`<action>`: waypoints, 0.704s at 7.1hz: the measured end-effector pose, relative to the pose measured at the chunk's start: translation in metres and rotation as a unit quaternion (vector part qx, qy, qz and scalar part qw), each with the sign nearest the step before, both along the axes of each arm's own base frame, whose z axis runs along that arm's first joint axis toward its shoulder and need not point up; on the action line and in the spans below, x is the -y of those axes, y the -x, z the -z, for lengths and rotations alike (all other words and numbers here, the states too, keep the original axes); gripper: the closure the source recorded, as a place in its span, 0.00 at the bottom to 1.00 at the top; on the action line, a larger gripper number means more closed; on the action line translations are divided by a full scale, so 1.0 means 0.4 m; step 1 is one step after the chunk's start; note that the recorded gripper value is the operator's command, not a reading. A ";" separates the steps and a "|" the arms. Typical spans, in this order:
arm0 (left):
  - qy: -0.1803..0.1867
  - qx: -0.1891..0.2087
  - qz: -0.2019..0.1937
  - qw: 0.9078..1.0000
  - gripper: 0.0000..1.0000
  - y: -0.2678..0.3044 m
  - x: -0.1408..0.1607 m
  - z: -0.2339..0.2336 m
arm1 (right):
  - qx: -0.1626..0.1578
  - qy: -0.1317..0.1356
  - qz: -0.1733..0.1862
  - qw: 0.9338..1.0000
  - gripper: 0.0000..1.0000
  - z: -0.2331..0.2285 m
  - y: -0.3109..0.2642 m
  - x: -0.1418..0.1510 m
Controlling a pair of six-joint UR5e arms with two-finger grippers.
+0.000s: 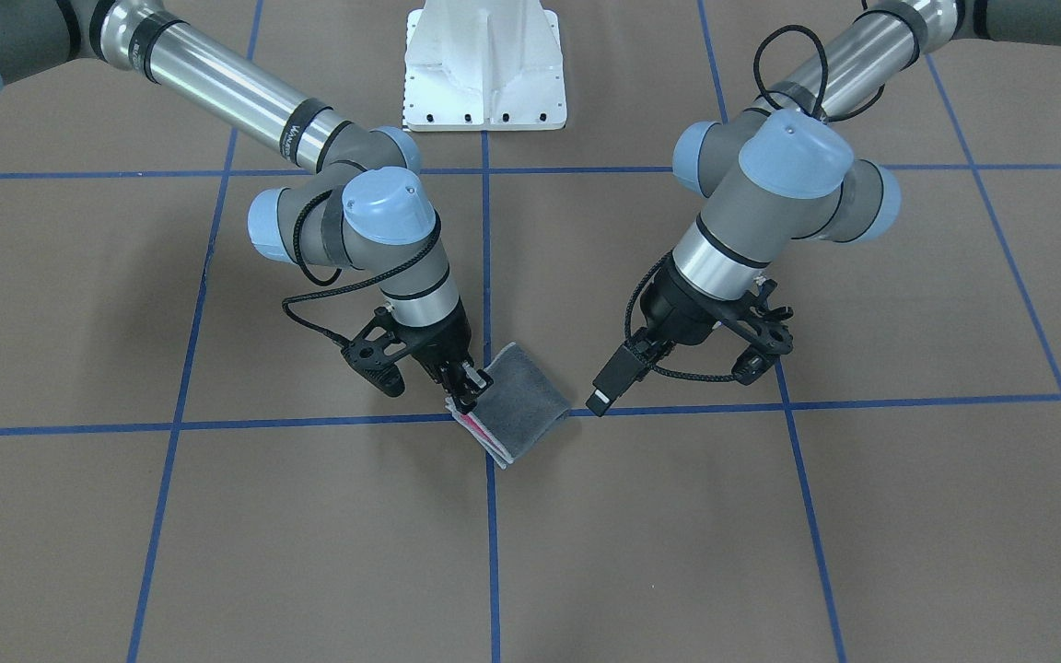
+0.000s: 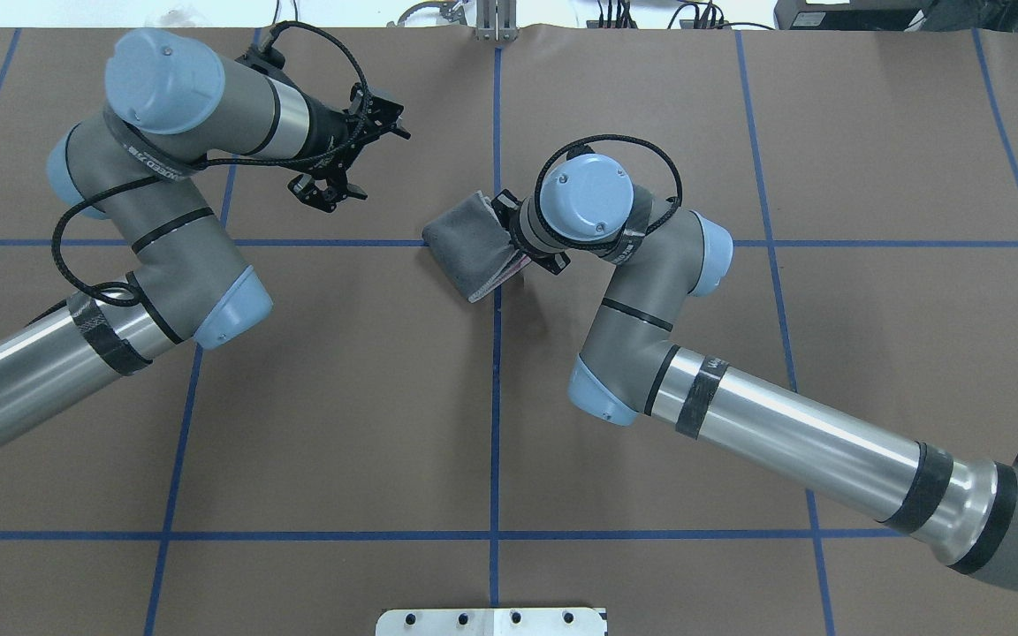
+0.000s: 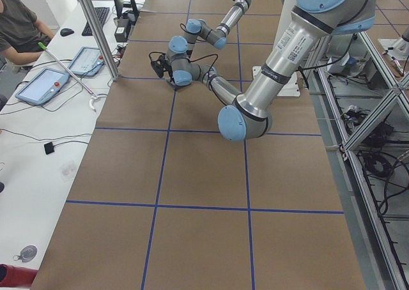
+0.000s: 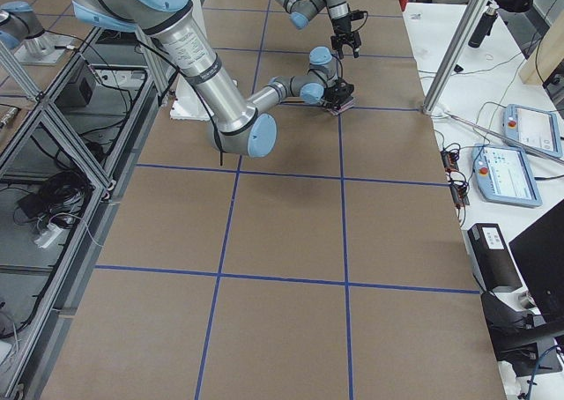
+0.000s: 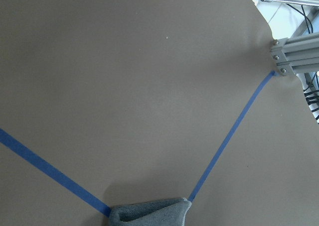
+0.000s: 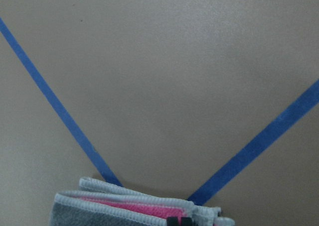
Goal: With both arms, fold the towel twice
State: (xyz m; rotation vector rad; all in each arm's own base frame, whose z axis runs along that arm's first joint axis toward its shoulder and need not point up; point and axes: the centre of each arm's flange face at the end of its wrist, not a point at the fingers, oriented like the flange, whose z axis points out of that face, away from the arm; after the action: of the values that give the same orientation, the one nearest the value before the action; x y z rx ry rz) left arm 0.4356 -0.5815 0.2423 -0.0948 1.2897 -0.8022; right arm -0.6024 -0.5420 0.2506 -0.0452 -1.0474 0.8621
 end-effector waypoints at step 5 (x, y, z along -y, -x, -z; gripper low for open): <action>-0.010 0.004 0.017 1.000 0.00 -0.124 0.005 0.029 | -0.001 0.001 0.000 1.000 1.00 -0.008 -0.008 -0.003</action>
State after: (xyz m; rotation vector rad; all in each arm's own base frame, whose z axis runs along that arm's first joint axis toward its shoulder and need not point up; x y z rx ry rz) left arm 0.4852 -0.5836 0.2308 -0.0541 1.2951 -0.8166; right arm -0.5993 -0.5409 0.2538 -0.0455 -1.0456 0.8632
